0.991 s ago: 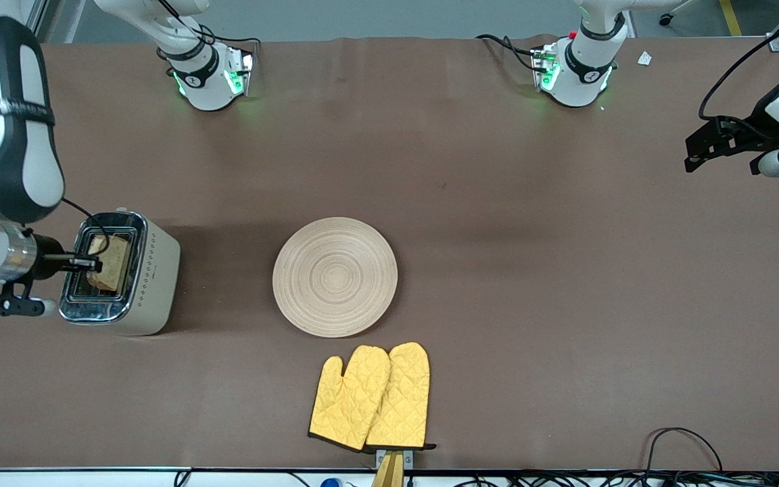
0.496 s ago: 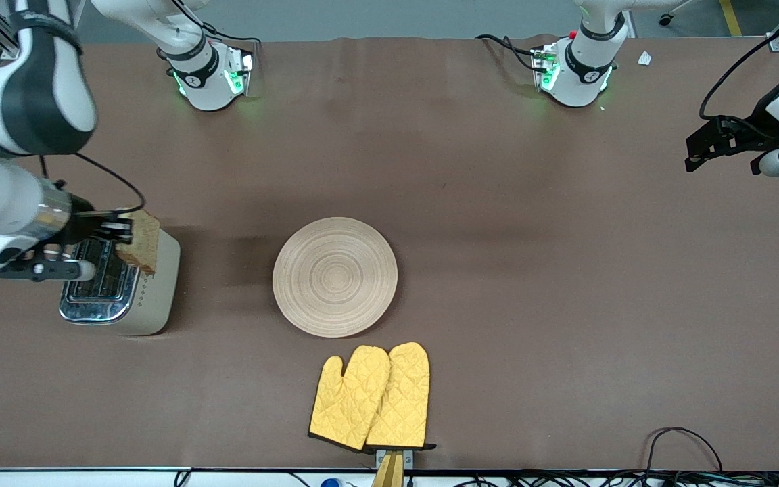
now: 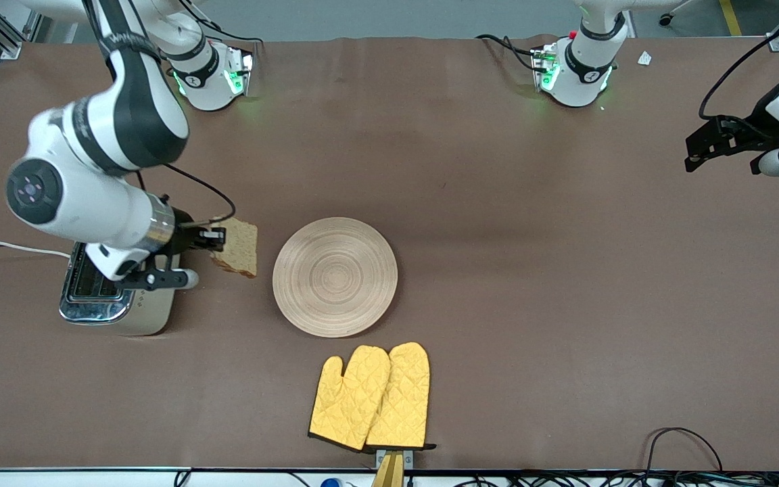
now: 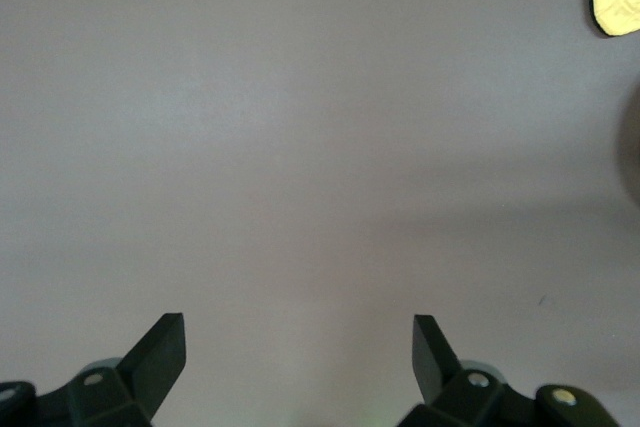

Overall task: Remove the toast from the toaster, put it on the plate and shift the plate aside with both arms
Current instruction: 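Carry the bread to the wooden plate and release it with the right gripper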

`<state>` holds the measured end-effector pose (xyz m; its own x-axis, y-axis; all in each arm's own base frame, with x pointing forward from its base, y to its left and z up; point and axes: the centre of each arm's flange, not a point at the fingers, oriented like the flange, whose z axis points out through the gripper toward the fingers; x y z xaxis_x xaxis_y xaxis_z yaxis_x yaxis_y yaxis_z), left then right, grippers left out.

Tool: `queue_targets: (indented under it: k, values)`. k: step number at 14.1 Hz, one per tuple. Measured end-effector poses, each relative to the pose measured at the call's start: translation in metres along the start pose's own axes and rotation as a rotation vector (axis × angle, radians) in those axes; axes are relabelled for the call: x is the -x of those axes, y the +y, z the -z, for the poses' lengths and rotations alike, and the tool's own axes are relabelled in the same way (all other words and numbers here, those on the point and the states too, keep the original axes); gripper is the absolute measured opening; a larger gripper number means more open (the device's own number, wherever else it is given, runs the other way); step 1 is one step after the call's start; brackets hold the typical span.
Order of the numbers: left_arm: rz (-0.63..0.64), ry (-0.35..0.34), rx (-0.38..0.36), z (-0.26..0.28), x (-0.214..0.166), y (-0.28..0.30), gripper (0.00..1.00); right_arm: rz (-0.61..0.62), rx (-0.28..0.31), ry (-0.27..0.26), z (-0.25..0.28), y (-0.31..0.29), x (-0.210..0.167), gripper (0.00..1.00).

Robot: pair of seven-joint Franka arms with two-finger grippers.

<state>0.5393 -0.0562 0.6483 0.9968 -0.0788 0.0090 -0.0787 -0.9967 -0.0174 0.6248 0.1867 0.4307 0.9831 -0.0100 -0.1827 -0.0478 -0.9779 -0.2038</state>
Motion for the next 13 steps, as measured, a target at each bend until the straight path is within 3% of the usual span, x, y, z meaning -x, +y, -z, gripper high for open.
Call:
queue_targets:
  k: [8, 9, 11, 13]
  values:
    - [0.001, -0.004, 0.000, -0.002, -0.001, -0.001, 1.00, -0.200, -0.368, -0.133, -0.133, -0.045, -0.026, 0.07]
    - [0.001, -0.005, 0.000, -0.003, -0.001, -0.001, 1.00, -0.233, -0.406, -0.153, -0.147, -0.046, -0.028, 0.11]
    - [0.001, -0.006, 0.000, -0.004, -0.002, -0.001, 1.00, -0.273, -0.428, -0.173, -0.165, -0.039, -0.033, 0.16]
    - [0.001, -0.005, 0.000, -0.004, -0.002, -0.001, 1.00, -0.287, -0.423, -0.162, -0.164, -0.026, -0.039, 0.35]
